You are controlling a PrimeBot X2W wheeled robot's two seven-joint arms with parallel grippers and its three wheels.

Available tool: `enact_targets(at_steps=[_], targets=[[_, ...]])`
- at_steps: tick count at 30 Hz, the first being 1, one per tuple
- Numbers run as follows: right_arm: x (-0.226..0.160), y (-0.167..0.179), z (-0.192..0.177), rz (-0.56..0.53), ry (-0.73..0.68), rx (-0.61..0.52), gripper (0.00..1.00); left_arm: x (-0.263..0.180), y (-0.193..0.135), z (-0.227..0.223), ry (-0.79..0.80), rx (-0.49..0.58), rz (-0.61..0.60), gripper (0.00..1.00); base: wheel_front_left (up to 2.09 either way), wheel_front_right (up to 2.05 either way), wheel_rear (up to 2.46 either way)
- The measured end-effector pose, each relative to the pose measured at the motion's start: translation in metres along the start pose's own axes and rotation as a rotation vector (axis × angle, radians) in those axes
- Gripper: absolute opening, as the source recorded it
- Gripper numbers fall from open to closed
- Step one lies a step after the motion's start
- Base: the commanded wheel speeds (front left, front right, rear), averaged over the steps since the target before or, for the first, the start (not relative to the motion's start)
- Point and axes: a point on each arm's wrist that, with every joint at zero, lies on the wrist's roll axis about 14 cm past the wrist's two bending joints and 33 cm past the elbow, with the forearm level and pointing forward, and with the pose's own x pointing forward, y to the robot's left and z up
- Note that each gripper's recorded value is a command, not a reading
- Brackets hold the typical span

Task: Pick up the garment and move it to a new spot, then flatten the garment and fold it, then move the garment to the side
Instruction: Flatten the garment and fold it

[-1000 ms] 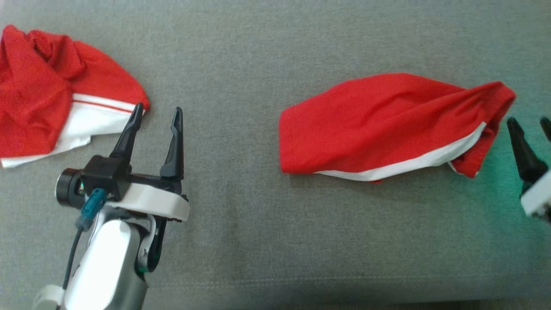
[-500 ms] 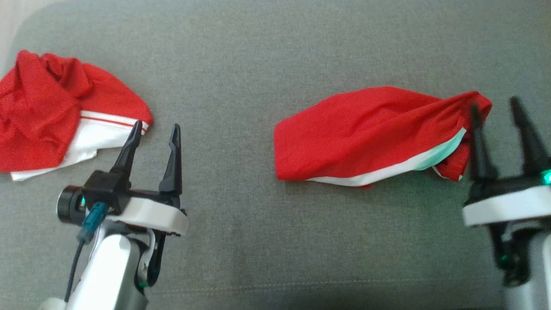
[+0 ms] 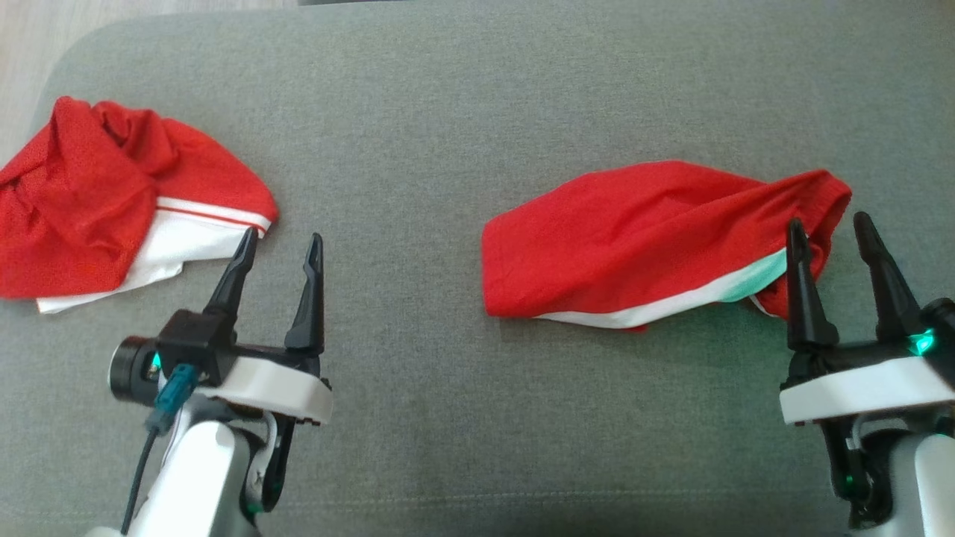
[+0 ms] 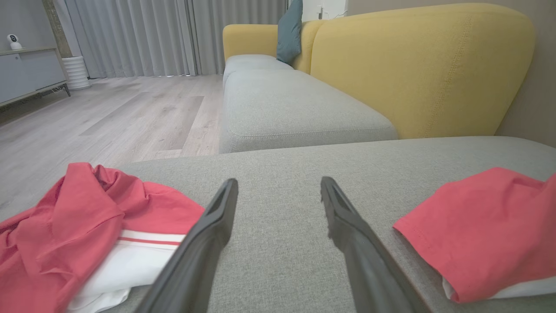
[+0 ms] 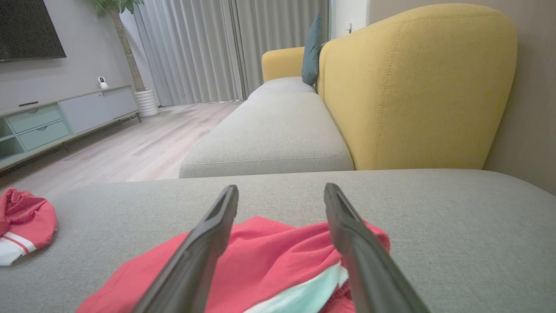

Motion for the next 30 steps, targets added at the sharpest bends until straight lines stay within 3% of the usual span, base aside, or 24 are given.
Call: enact_targets(at_steps=[6,12,16,20,29,30], targets=[[0.001,0.001,-0.002,0.002,0.01,0.002,1.0,-0.001,-0.017,-0.003,0.029,-0.02,-0.072,1.0,0.0,0.0,0.0],[0.001,0.0,-0.011,-0.004,0.04,0.009,1.0,-0.004,-0.091,-0.027,0.189,-0.115,-0.334,1.0,0.0,0.0,0.0],[0.0,-0.003,-0.018,-0.015,0.062,0.011,1.0,-0.011,-0.125,-0.053,0.332,-0.168,-0.444,1.0,0.0,0.0,0.0],[-0.001,-0.005,-0.026,-0.026,0.087,0.018,1.0,-0.012,-0.138,-0.076,0.444,-0.173,-0.5,1.0,0.0,0.0,0.0],[-0.005,-0.015,-0.033,-0.06,0.109,0.022,1.0,-0.007,-0.145,-0.099,0.525,-0.204,-0.521,1.0,0.0,0.0,0.0],[-0.005,-0.015,-0.034,-0.062,0.11,0.022,1.0,-0.005,-0.147,-0.097,0.51,-0.217,-0.528,0.33,0.0,0.0,0.0]])
